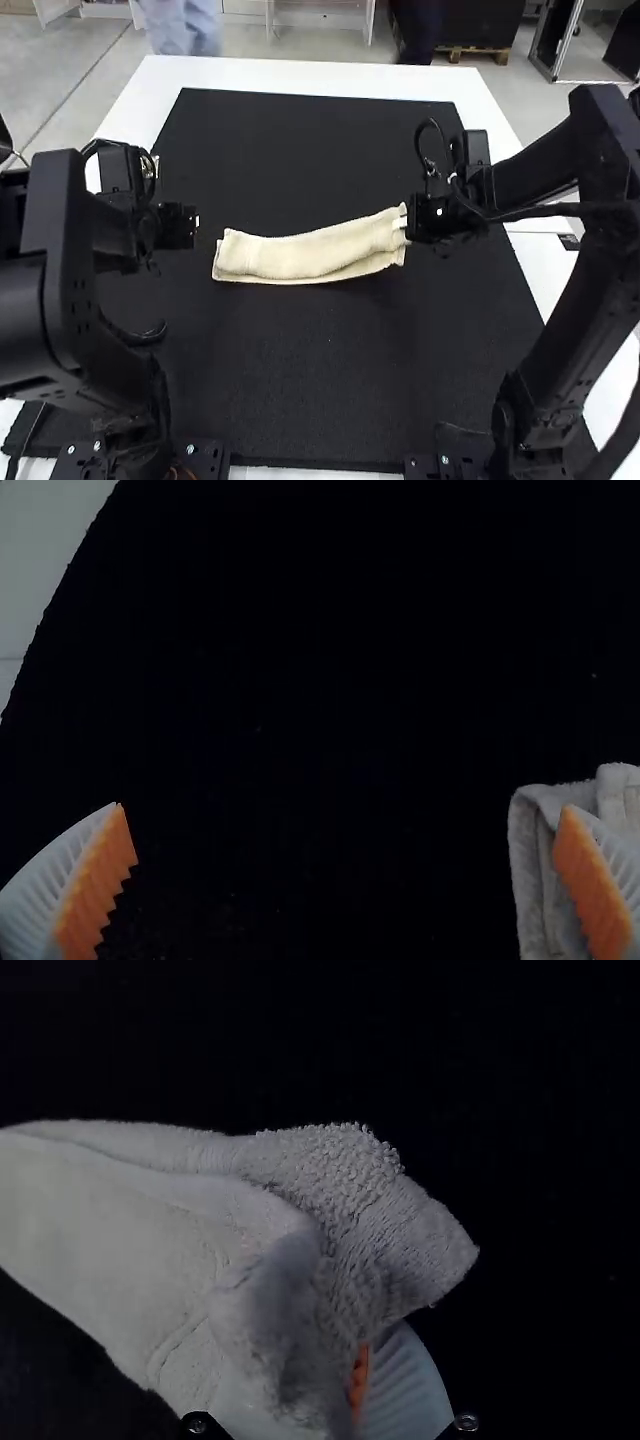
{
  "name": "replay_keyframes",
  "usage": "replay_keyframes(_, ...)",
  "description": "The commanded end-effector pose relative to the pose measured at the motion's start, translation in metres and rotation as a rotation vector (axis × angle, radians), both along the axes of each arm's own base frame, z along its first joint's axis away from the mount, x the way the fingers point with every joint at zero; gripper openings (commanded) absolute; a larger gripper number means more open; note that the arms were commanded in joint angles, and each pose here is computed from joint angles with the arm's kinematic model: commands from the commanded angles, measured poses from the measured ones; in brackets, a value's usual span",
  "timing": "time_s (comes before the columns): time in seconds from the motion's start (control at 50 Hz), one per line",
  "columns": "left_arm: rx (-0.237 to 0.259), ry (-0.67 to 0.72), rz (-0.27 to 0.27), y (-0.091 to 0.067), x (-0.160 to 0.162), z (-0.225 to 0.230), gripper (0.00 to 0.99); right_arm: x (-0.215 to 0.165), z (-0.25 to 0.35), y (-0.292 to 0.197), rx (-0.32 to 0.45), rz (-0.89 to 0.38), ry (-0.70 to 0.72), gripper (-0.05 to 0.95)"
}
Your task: Fold the towel.
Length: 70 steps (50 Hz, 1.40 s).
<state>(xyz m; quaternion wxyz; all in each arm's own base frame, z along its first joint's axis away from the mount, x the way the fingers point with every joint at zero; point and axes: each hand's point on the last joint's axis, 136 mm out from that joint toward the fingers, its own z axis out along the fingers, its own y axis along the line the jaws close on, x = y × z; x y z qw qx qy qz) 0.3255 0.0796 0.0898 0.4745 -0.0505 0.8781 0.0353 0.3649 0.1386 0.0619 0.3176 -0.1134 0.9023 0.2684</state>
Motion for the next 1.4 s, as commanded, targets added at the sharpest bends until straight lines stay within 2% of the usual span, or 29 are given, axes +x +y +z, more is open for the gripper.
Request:
replay_keyframes(0.0, 0.001, -0.027, 0.016, 0.004, 0.001, 0.007, 0.974, -0.001, 0.018, 0.021, 0.042, 0.065, -0.03, -0.02)
replay_keyframes(0.64, 0.018, -0.012, 0.048, 0.009, -0.004, 0.0, 0.974, -0.027, 0.017, 0.135, 0.104, 0.307, 0.007, -0.02)
replay_keyframes(1.38, 0.014, -0.005, 0.047, 0.007, -0.009, -0.007, 0.974, -0.039, 0.008, 0.237, 0.142, 0.474, 0.026, -0.02)
